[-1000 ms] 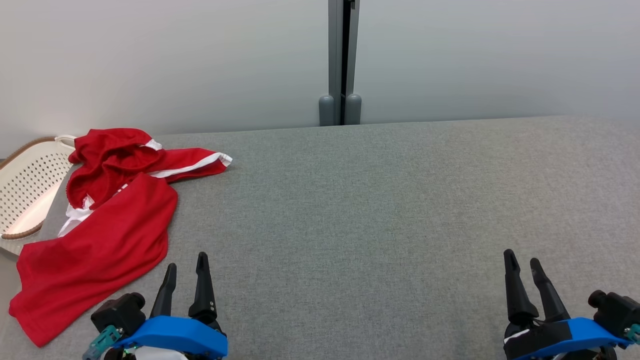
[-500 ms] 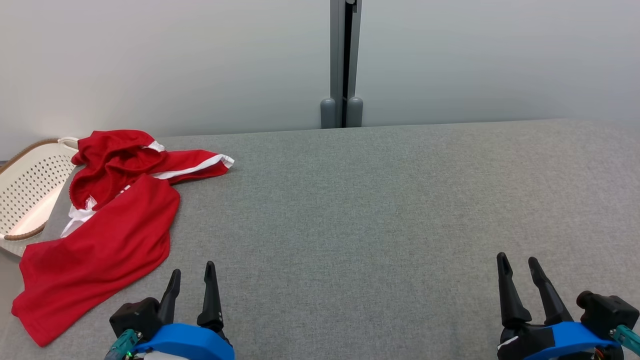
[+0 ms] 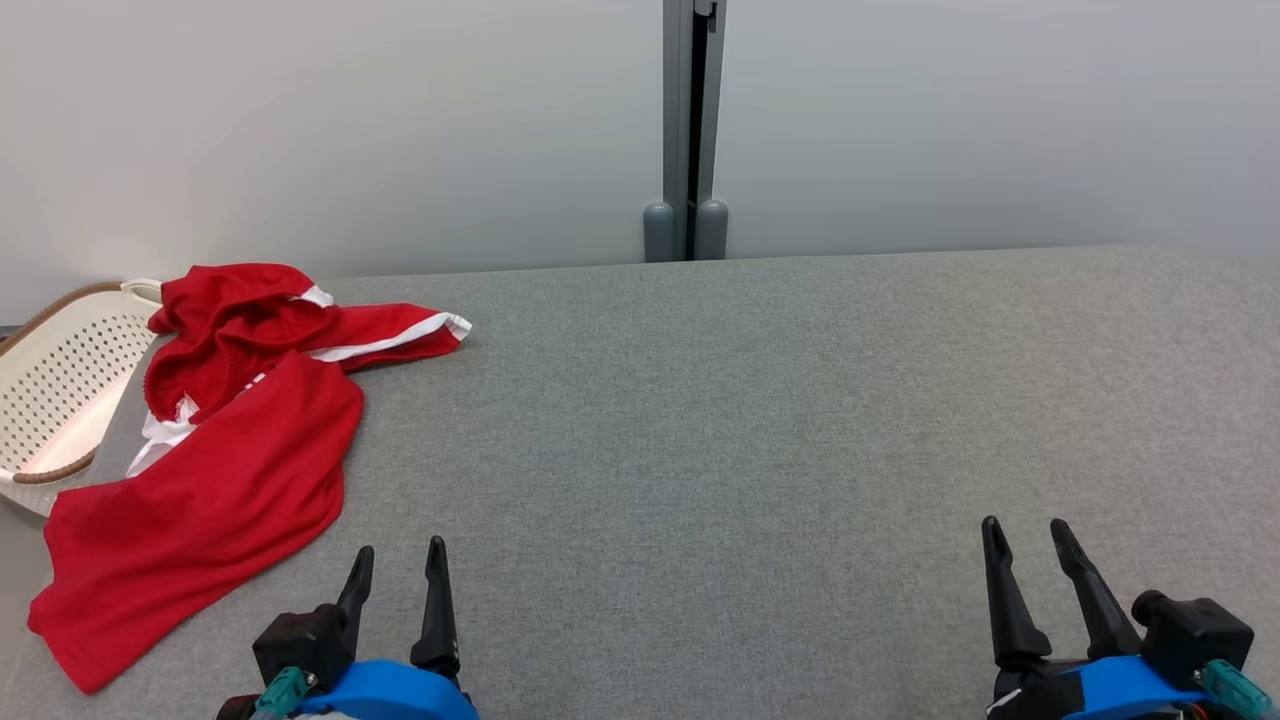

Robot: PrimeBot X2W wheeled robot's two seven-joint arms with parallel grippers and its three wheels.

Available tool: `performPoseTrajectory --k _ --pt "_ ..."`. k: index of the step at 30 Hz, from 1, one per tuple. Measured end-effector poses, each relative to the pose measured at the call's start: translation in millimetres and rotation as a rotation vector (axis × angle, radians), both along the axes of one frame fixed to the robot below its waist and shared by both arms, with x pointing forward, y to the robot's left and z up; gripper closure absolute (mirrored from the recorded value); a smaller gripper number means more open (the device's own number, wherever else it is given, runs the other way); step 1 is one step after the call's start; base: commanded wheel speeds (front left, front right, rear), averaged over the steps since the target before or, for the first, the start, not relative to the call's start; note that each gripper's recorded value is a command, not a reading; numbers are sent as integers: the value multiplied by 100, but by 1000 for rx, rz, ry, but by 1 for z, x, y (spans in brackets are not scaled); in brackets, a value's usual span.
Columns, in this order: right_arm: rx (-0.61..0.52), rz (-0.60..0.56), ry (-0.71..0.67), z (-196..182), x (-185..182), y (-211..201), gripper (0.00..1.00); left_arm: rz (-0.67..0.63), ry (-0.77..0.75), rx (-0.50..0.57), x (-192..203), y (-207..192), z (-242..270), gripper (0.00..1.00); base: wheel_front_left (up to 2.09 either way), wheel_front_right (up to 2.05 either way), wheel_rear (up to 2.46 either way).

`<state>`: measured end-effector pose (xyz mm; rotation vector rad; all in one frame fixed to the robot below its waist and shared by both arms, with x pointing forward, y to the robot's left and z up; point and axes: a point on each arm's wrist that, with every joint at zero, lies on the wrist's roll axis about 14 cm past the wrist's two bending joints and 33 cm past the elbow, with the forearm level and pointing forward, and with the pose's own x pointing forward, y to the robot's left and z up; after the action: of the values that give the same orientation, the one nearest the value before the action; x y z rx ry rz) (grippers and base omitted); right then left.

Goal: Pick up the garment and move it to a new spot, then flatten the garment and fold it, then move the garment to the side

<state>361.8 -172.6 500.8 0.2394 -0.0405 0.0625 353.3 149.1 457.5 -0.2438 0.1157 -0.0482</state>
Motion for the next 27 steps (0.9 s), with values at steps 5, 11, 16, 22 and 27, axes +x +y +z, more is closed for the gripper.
performPoseTrajectory --k 5,11,16,22,27 --pt "-34 7 -2 -1 -1 2 0 -5 -2 34 -2 0 -2 0 0 0 0" --pt "-69 18 -4 -3 -2 4 0 -15 -6 72 -4 -2 -3 0 0 0 0" --pt "-101 26 -5 -4 -3 6 0 -28 -9 100 -5 -5 -5 0 0 0 0" --pt "-133 35 -5 -7 -3 8 0 -32 -9 137 -7 -5 -7 0 0 0 0" --pt "-154 41 -7 -8 -4 9 0 -36 -11 164 -8 -5 -9 0 0 0 0"
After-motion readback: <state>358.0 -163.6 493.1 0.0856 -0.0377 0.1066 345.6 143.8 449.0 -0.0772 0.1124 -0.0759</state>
